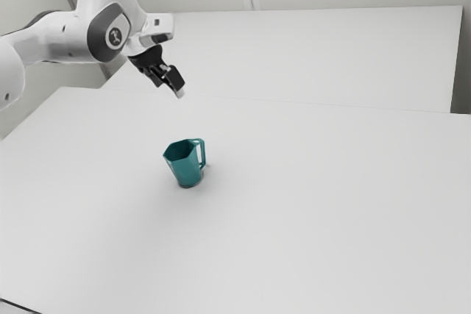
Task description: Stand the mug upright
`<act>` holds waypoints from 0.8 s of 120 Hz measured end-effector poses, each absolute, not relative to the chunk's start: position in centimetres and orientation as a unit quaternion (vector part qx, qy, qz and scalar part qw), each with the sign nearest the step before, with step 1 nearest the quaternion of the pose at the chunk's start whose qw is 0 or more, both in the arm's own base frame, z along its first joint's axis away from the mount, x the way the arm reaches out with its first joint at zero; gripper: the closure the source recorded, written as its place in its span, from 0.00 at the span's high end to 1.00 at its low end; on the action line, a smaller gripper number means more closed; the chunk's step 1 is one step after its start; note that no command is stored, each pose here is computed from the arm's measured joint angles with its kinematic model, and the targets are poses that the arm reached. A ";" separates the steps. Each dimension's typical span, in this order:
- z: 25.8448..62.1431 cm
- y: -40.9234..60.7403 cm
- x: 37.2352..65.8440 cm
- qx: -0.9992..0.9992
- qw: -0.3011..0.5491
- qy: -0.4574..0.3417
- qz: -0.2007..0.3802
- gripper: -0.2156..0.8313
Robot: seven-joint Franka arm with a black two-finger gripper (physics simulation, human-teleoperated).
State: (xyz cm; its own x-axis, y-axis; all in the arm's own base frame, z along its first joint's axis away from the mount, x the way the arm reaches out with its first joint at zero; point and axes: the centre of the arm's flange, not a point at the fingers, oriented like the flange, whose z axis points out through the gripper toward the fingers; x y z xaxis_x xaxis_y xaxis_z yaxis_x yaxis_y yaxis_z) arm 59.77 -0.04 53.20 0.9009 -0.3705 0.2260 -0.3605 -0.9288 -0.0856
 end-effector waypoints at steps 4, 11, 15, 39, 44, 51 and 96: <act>53.9 0.1 59.6 -0.974 0.024 0.188 -0.121 0.72; 55.1 0.5 59.1 -0.974 0.031 0.190 -0.123 0.73; 56.1 0.7 58.8 -0.973 0.039 0.190 -0.126 0.74; 60.6 1.9 57.7 -0.974 0.066 0.178 -0.123 0.76; 61.3 2.1 57.5 -0.974 0.072 0.175 -0.122 0.76; 62.1 2.2 57.3 -0.975 0.077 0.170 -0.121 0.76; 66.3 0.8 55.0 -0.980 0.103 0.144 -0.094 0.77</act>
